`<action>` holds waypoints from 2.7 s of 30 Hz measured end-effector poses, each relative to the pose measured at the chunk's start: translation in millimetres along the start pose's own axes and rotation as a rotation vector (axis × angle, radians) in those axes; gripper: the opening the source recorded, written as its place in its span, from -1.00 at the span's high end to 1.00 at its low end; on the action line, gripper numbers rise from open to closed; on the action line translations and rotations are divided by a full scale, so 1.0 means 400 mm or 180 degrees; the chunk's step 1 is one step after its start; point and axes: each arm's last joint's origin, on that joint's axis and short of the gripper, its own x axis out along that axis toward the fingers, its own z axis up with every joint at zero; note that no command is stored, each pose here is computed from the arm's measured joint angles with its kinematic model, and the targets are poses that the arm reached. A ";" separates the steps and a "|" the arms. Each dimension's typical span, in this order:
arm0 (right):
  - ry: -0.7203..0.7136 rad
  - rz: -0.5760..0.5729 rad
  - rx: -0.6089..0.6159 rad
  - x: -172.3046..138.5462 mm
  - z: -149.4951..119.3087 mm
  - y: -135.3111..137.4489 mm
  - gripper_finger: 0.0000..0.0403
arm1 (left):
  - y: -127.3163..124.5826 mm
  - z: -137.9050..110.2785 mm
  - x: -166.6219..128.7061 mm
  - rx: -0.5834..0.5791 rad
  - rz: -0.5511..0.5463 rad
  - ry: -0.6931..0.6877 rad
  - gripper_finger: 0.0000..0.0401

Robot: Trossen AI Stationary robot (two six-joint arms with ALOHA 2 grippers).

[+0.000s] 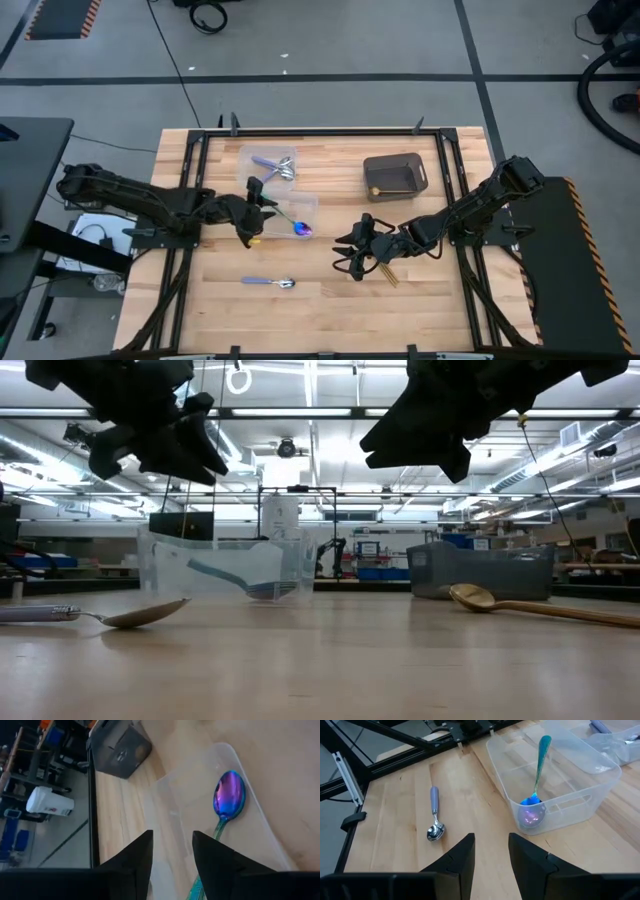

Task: Sort silverware by color (type)
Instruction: Put the gold spoon into the black bin

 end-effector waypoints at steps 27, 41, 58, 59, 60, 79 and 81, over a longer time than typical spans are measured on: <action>-0.0001 -0.0085 -0.0448 0.009 0.009 -0.018 0.36 | -0.120 0.084 -0.062 -0.1652 -0.1469 -0.0662 0.28; 0.0157 0.0021 -0.0455 0.029 0.023 -0.051 0.36 | -0.144 0.092 -0.060 -0.2468 -0.1650 -0.0421 0.28; 0.0553 -0.0207 -0.0360 0.029 -0.002 -0.079 0.36 | -0.242 0.095 -0.019 -0.2471 -0.1809 0.0126 0.28; 0.0532 -0.0240 -0.0363 0.029 -0.002 -0.080 0.36 | -0.246 0.098 -0.018 -0.2442 -0.1804 0.0165 0.28; 0.0518 -0.0265 -0.0366 0.029 -0.001 -0.080 0.36 | -0.251 0.100 -0.016 -0.2409 -0.1779 0.0204 0.28; 0.0738 -0.0269 -0.0312 0.025 -0.015 -0.086 0.36 | -0.302 0.181 0.035 -0.1939 -0.1559 0.0871 0.28; 0.0932 -0.0354 -0.0217 0.020 -0.029 -0.093 0.36 | -0.302 0.181 0.035 -0.1941 -0.1554 0.0873 0.28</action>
